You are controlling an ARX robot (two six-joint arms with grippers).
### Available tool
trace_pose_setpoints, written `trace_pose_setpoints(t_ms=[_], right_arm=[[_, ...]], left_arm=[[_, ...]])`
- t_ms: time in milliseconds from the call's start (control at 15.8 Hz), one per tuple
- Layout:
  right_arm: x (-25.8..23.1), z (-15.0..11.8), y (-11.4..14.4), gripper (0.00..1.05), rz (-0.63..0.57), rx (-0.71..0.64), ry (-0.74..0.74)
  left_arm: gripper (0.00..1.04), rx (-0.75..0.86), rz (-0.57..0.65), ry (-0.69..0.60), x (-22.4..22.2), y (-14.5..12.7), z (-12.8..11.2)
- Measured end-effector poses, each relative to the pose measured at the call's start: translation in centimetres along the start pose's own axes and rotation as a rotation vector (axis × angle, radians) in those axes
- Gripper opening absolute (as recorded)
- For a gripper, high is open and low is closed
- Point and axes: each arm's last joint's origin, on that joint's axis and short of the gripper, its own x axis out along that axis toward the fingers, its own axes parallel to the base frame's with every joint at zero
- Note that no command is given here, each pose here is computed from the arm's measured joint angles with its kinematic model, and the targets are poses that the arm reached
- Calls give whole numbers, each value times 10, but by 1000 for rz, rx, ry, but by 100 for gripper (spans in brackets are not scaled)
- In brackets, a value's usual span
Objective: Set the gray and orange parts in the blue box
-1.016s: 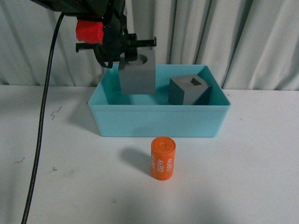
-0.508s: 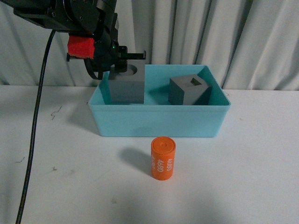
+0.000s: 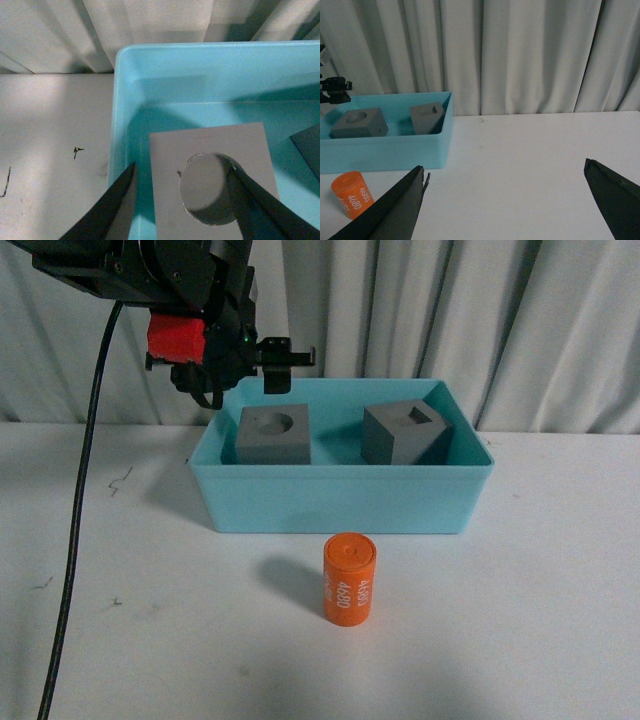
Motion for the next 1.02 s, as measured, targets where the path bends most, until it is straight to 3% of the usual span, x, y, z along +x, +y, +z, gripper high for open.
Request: trace_pose_setpoints(t_ms=[190, 254, 444, 571, 698, 889, 952, 1016], right_arm=[[0, 0, 0, 98, 0, 0, 0], [0, 0, 0, 98, 0, 0, 0], [0, 0, 0, 98, 0, 0, 0], [0, 0, 0, 98, 0, 0, 0], [0, 0, 0, 98, 0, 0, 0], [0, 0, 0, 98, 0, 0, 0], [0, 0, 0, 98, 0, 0, 0], [0, 0, 0, 98, 0, 0, 0]], left_arm=[[94, -20, -24, 4, -3, 0, 2], [100, -32, -44, -2, -11, 0, 4], [98, -119, -170, -132, -71, 9, 25], [98, -196, -301, -243, -152, 36, 25], [98, -222, -341, -243, -211, 70, -24], [98, -256, -378, 20, -292, 110, -168], [98, -309, -371, 59, -309, 119, -203], [98, -317, -347, 63, -315, 122, -220]])
